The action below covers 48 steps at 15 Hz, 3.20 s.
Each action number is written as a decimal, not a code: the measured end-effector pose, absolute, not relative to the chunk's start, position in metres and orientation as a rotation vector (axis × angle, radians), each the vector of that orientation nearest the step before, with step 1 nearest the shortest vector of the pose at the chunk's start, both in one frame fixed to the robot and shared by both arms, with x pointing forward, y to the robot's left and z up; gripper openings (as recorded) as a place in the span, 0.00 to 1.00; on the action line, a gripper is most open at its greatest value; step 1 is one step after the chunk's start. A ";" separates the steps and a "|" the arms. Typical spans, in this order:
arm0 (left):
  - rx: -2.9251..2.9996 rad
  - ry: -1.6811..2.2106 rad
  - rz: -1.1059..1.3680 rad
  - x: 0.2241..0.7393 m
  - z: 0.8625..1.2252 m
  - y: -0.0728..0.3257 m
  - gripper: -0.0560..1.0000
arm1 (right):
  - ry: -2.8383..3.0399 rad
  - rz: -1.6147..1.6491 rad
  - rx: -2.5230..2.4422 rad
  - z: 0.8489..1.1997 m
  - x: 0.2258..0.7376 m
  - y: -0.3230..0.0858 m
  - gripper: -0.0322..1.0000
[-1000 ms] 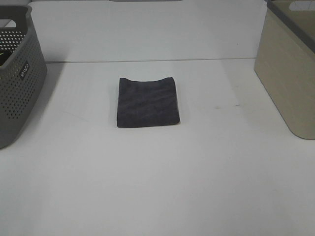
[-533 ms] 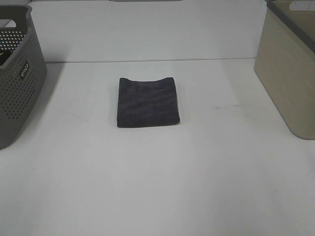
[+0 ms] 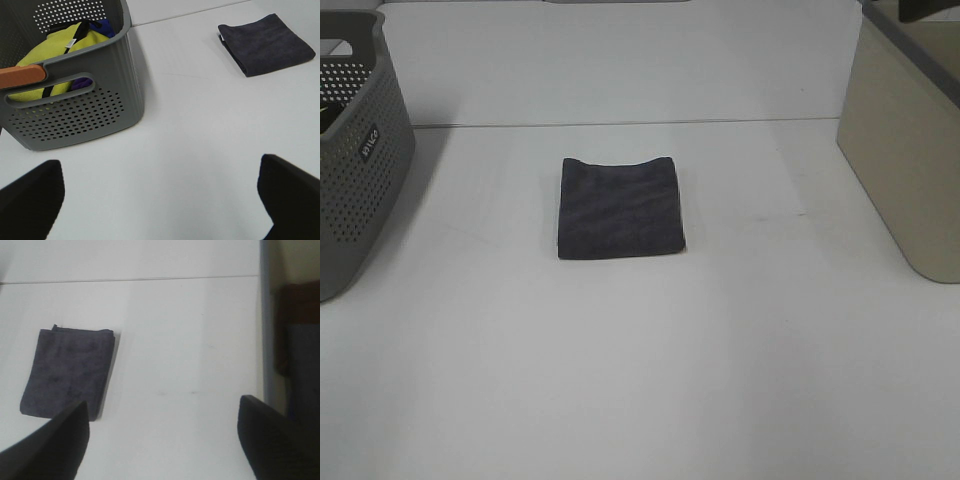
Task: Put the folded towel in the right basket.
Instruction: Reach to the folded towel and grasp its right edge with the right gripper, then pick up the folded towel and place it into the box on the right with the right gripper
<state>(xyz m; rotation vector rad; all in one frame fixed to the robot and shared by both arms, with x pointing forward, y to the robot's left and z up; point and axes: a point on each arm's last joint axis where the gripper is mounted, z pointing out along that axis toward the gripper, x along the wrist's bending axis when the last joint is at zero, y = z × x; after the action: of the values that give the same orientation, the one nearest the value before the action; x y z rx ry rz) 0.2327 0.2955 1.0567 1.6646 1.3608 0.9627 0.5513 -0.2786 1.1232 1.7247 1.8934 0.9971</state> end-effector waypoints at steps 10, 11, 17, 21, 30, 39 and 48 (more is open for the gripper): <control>1.665 1.361 0.963 0.233 1.057 0.295 0.99 | 2.449 0.914 1.717 1.025 0.673 -0.161 0.76; 1.665 1.361 0.963 0.233 1.057 0.295 0.99 | 2.493 0.895 1.754 1.009 0.682 -0.157 0.76; 1.665 1.361 0.963 0.233 1.057 0.295 0.99 | 2.650 0.844 2.010 0.929 0.709 -0.139 0.76; 1.665 1.361 0.963 0.233 1.057 0.295 0.99 | 2.651 0.825 2.140 0.889 0.714 -0.135 0.76; 1.665 1.361 0.963 0.233 1.057 0.295 0.99 | 2.632 0.997 2.136 0.854 0.716 -0.105 0.59; 1.665 1.361 0.963 0.233 1.057 0.295 0.99 | 2.688 0.922 1.938 0.899 0.722 -0.099 0.08; 1.665 1.361 0.963 0.233 1.057 0.295 0.99 | 2.284 1.006 1.549 1.138 0.681 -0.156 0.08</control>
<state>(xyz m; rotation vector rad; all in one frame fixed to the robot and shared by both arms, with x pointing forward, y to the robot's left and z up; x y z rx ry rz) 0.2327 0.2955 1.0567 1.6646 1.3608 0.9627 0.6808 -0.1561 1.1384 1.5487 2.2836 1.0064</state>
